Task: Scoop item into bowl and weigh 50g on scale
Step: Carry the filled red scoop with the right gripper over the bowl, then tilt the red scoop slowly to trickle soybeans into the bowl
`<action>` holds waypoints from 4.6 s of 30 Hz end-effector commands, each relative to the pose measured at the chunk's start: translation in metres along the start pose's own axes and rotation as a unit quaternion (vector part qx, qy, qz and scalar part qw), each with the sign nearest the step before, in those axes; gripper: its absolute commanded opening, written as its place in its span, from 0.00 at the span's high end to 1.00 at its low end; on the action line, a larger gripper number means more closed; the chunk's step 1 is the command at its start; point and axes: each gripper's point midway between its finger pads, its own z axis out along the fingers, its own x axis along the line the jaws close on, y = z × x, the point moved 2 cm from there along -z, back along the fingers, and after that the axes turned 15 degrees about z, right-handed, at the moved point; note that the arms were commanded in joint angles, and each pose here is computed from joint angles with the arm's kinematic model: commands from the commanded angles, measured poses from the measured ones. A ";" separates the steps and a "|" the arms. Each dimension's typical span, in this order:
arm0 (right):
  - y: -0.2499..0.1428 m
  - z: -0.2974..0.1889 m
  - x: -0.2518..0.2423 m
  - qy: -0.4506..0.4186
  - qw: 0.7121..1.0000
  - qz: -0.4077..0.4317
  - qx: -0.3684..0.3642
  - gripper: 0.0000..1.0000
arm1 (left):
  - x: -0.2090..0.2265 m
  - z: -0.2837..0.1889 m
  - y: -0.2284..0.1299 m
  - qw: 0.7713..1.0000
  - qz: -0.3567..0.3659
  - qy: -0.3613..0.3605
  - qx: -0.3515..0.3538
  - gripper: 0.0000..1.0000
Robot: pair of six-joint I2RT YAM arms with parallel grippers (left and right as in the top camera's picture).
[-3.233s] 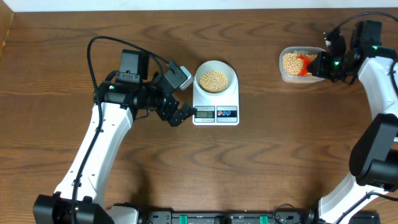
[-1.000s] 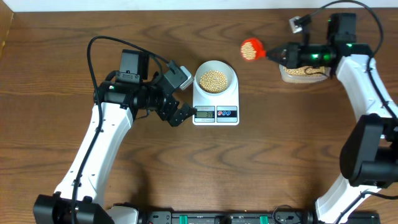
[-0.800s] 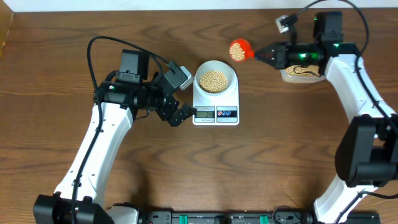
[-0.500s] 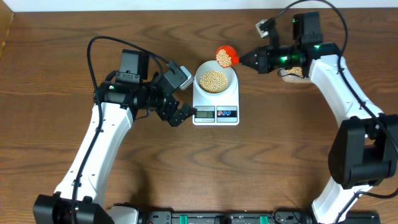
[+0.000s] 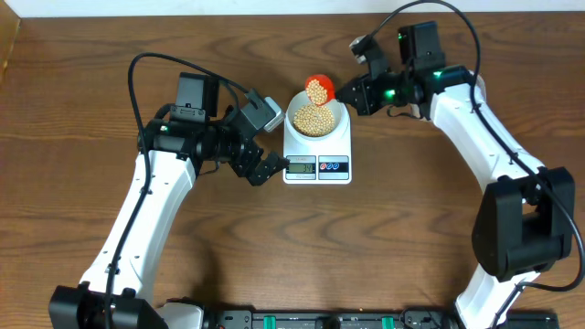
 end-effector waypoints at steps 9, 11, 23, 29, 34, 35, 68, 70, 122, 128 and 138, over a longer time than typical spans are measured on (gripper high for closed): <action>-0.005 0.016 0.007 -0.050 0.997 -0.054 0.006 0.99 | -0.002 0.002 -0.003 1.000 0.005 -0.003 0.005 0.00; -0.006 0.018 0.005 -0.066 0.996 -0.057 0.005 0.99 | -0.002 0.002 -0.003 1.000 0.005 -0.003 0.005 0.00; -0.007 0.023 0.010 -0.074 0.994 -0.079 0.007 0.99 | -0.002 0.002 -0.003 1.000 0.005 -0.003 0.005 0.00; -0.007 0.023 0.010 -0.074 0.994 -0.079 0.007 0.99 | -0.002 0.002 -0.003 1.000 0.005 -0.003 0.005 0.00; -0.007 0.022 0.012 -0.073 0.994 -0.086 0.006 0.99 | -0.002 0.002 -0.003 1.000 0.005 -0.003 0.005 0.00; -0.006 0.021 0.013 -0.073 0.993 -0.090 0.005 0.99 | -0.002 0.002 -0.003 1.000 0.005 -0.003 0.005 0.00; -0.004 0.016 0.013 -0.085 0.992 -0.097 0.000 0.99 | -0.002 0.002 -0.003 1.000 0.005 -0.003 0.005 0.00; -0.004 0.016 0.013 -0.086 0.992 -0.097 0.000 0.99 | -0.002 0.002 -0.003 1.000 0.005 -0.003 0.005 0.00; -0.011 0.017 0.020 -0.057 0.995 -0.084 0.015 0.98 | -0.002 0.002 -0.003 1.000 0.005 -0.003 0.005 0.00; -0.011 0.017 0.020 -0.057 0.995 -0.084 0.015 0.99 | -0.002 0.002 -0.003 1.000 0.005 -0.003 0.005 0.00; -0.012 0.017 0.020 -0.058 0.995 -0.083 0.016 0.98 | -0.002 0.002 -0.003 1.000 0.005 -0.003 0.005 0.00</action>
